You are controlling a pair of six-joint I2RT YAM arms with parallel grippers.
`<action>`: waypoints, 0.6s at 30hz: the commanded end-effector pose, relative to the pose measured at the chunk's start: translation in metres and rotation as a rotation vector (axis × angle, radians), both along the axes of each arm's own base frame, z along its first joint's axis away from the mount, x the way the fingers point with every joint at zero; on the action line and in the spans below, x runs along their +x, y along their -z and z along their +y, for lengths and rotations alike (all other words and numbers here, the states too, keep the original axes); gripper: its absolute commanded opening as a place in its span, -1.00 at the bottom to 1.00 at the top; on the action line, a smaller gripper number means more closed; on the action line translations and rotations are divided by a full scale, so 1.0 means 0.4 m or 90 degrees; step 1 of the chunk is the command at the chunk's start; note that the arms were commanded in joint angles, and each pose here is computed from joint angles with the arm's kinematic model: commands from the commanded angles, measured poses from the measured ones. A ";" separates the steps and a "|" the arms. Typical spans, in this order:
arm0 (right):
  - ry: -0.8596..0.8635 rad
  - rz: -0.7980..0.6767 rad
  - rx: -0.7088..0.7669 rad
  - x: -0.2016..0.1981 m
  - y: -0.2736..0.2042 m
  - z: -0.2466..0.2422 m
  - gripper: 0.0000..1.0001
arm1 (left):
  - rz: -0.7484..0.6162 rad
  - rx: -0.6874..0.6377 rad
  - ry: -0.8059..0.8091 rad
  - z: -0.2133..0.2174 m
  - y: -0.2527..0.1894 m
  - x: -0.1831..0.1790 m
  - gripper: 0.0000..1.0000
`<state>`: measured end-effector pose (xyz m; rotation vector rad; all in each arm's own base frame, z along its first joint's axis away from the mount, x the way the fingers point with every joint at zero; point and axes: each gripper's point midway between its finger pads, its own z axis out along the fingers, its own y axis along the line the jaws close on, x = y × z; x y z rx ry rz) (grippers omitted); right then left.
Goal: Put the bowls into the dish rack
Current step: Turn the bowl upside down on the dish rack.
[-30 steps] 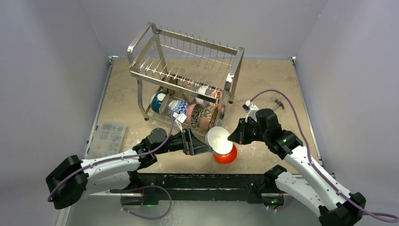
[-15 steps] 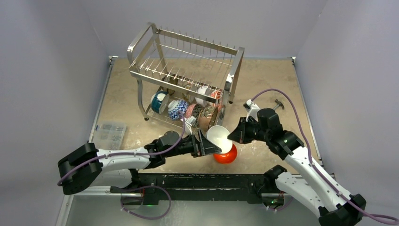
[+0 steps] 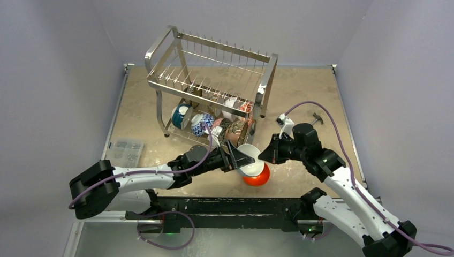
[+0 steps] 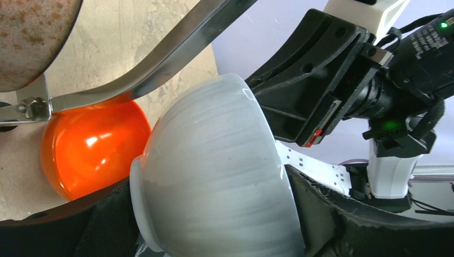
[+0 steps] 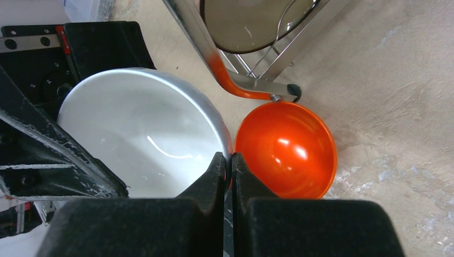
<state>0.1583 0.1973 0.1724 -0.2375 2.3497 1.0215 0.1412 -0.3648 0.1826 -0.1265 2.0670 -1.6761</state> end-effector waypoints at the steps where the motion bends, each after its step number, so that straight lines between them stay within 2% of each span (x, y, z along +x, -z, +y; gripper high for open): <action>1: -0.023 -0.075 0.060 0.021 -0.104 0.031 -1.00 | -0.010 -0.042 0.021 -0.040 -0.067 0.004 0.61; 3: -0.018 -0.079 0.058 0.025 -0.109 0.029 -1.00 | -0.002 -0.041 0.033 -0.043 -0.064 -0.004 0.61; 8: -0.012 -0.086 0.051 0.032 -0.113 0.026 -1.00 | 0.019 -0.003 0.040 -0.035 -0.036 -0.014 0.80; 11: -0.014 -0.084 0.054 0.032 -0.111 0.028 -1.00 | 0.019 0.003 0.048 -0.037 -0.036 -0.018 0.84; 14: -0.019 -0.081 0.055 0.030 -0.107 0.030 -1.00 | 0.013 -0.011 0.064 -0.051 -0.050 -0.023 0.82; 18: -0.022 -0.079 0.056 0.029 -0.107 0.032 -1.00 | 0.008 -0.017 0.065 -0.056 -0.056 -0.020 0.66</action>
